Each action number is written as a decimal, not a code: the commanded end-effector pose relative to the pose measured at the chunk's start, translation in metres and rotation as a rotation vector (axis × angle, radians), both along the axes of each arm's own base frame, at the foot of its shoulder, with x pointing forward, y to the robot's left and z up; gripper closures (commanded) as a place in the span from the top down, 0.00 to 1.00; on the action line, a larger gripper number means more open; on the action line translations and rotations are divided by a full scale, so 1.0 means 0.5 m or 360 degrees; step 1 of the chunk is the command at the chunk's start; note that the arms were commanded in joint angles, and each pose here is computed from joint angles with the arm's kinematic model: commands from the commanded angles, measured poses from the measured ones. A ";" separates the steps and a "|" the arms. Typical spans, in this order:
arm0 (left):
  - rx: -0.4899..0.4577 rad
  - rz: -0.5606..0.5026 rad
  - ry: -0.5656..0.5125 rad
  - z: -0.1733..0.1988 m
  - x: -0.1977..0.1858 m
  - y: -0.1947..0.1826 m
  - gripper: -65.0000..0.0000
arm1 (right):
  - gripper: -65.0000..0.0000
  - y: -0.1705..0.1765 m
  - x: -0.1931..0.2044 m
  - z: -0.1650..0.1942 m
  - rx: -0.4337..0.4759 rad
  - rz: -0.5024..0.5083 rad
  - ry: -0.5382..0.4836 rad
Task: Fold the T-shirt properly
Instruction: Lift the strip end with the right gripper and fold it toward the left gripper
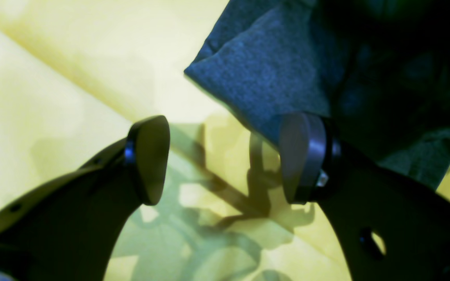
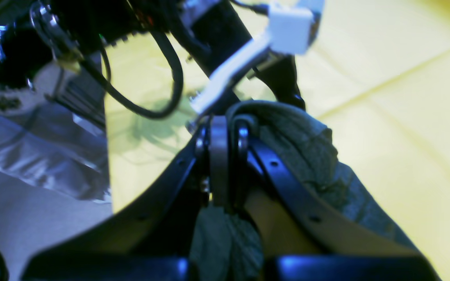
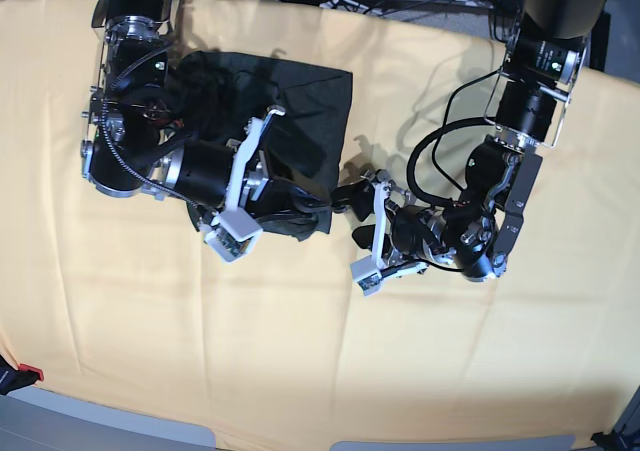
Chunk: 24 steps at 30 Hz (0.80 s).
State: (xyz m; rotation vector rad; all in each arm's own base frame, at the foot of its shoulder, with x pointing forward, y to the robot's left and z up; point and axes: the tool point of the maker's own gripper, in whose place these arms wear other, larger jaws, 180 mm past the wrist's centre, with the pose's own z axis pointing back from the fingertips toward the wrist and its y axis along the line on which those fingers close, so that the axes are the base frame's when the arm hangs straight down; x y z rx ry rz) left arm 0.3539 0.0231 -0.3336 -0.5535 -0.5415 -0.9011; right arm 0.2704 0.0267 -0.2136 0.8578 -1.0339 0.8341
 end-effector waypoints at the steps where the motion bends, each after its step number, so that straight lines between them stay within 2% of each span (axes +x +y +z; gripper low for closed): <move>1: -0.0051 -0.0003 -0.0083 0.036 0.023 -0.006 0.69 | 0.00 0.011 0.009 0.044 0.0092 0.0006 -0.0099; 7: -0.0048 -0.0002 -0.0085 0.036 0.024 -0.006 0.69 | 0.00 0.020 0.040 0.079 0.0122 -0.0051 -0.0211; 10: -0.0039 -0.0001 -0.0086 0.035 0.024 -0.004 0.69 | 0.00 0.013 0.059 0.080 0.0088 -0.0108 -0.0253; 14: -0.0003 0.0011 -0.0100 0.031 0.028 0.007 0.69 | 0.00 0.038 0.059 0.055 0.0109 -0.0061 -0.0168; 17: 0.0000 0.0023 -0.0104 0.032 0.031 0.013 0.69 | 0.00 0.051 0.063 0.034 0.0068 -0.0036 -0.0128; 18: -0.0002 0.0031 -0.0108 0.035 0.034 0.016 0.69 | 0.06 0.051 0.065 0.036 0.0068 -0.0035 -0.0135; 22: -0.0059 0.0111 -0.0156 0.059 0.058 0.033 0.69 | 0.58 0.037 0.076 0.060 0.0058 -0.0040 -0.0185; 23: -0.0071 0.0135 -0.0166 0.065 0.064 0.040 0.69 | 0.65 0.029 0.078 0.064 0.0049 -0.0047 -0.0195; 24: -0.0079 0.0158 -0.0174 0.070 0.069 0.048 0.69 | 0.66 0.017 0.081 0.068 0.0037 -0.0065 -0.0209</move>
